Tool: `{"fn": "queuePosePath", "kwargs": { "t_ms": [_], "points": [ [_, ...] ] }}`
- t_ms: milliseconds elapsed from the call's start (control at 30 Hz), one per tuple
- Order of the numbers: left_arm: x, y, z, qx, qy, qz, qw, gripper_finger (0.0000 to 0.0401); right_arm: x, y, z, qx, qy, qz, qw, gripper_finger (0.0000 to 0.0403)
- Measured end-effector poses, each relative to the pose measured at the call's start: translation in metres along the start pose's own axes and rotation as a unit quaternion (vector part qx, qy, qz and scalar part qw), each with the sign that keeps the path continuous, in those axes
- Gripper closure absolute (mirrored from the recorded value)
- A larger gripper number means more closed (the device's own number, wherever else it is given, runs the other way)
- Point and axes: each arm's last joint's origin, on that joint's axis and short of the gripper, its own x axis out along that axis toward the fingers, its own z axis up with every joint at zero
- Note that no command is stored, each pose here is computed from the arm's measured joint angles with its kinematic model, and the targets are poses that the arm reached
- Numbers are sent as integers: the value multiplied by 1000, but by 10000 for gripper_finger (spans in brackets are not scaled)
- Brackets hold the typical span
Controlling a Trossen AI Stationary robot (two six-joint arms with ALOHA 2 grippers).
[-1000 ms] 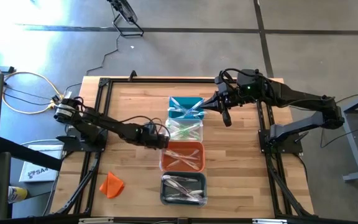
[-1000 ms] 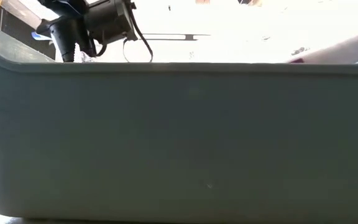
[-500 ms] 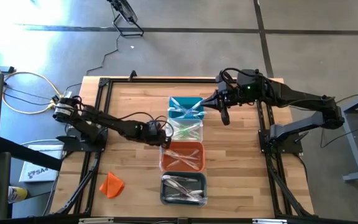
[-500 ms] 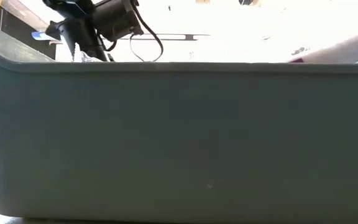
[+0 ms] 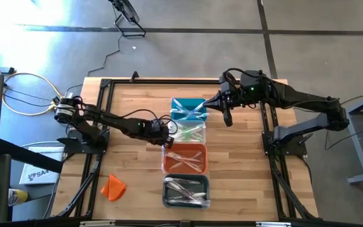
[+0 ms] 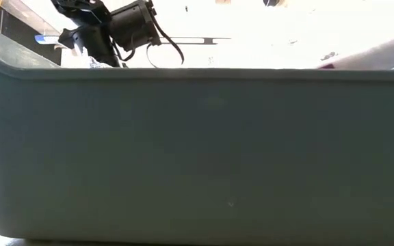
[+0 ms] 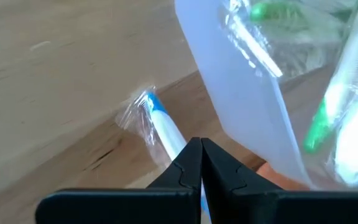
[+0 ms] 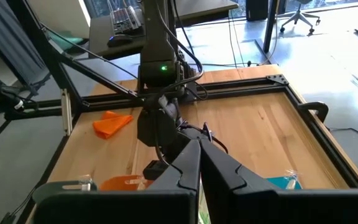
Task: Pick & Place Toothbrushes
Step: Put the blue toothbrush into the blue bin
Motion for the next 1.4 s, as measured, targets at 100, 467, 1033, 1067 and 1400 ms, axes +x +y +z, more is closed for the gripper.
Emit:
{"fn": "queuePosePath", "kwargs": {
  "t_ms": [100,467,1033,1067,1400],
  "points": [
    [7,4,-3,-5,3,-2,1000,401,0,0,0,0,0,0,1000,398],
    [12,15,-10,-19,32,13,999,401,0,0,0,0,0,-2,1000,399],
    [10,23,-13,-13,53,57,997,401,0,0,0,-2,0,-2,1000,399],
    [10,23,-13,-13,54,59,997,401,0,0,0,-2,0,-2,1000,399],
    [10,27,-15,-6,69,78,995,401,0,0,0,-2,0,-2,1000,399]
  ]
}}
